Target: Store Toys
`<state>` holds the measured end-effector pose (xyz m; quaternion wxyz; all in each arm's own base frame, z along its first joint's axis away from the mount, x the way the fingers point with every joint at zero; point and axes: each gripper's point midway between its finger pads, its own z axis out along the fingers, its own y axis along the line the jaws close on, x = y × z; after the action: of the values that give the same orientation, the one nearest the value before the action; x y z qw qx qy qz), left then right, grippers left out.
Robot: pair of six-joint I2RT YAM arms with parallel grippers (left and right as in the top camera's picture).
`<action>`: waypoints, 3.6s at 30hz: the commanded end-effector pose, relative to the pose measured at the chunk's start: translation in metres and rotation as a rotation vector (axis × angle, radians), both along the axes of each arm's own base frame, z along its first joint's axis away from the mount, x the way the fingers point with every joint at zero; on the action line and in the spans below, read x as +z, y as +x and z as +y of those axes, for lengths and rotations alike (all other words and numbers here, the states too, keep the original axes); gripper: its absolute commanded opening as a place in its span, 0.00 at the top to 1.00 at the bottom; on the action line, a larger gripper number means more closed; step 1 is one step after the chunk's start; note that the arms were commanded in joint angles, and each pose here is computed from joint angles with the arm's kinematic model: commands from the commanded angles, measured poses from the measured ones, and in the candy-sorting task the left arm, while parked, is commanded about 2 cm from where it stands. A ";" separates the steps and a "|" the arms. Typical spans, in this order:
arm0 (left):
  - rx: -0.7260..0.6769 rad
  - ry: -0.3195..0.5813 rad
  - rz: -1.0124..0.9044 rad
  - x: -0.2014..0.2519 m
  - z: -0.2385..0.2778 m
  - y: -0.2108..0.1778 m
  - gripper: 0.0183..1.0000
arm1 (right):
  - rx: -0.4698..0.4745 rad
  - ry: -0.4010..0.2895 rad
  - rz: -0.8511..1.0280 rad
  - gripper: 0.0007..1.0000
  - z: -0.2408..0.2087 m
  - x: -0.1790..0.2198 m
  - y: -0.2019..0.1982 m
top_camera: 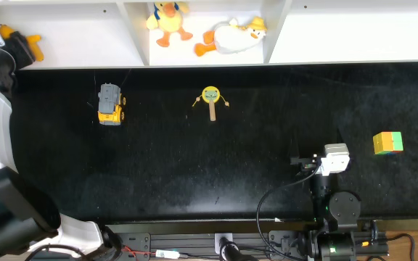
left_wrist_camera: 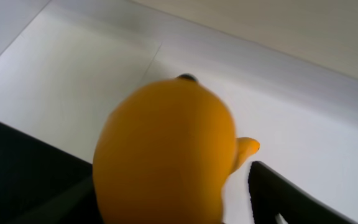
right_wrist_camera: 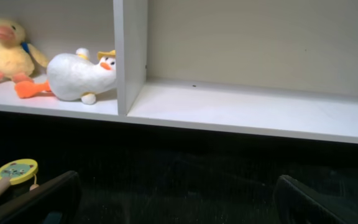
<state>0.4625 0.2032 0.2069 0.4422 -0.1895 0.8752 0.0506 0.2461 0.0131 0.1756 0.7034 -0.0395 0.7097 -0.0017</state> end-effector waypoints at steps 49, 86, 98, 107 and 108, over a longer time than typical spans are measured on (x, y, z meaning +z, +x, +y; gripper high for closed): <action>-0.354 -0.057 0.408 -0.128 -0.187 -0.117 0.14 | 0.011 0.001 0.001 0.00 0.002 -0.004 0.000; -0.364 -0.023 0.197 -0.059 -0.191 -0.116 0.65 | 0.011 0.001 0.002 0.00 0.002 -0.004 0.000; -0.411 -0.023 0.056 -0.016 -0.206 -0.089 0.65 | 0.011 0.001 0.001 0.00 0.002 -0.004 0.000; -0.420 -0.025 0.068 -0.011 -0.208 -0.028 0.65 | 0.011 0.001 0.001 0.00 0.002 -0.004 0.000; -0.420 -0.025 0.065 -0.011 -0.207 -0.014 0.65 | 0.011 0.001 0.001 0.01 0.002 -0.004 0.000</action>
<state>0.4207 -0.0016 0.1831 0.3968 -0.0081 0.9170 -0.0407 0.2461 0.0130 0.1753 0.7030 -0.0394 0.7101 -0.0018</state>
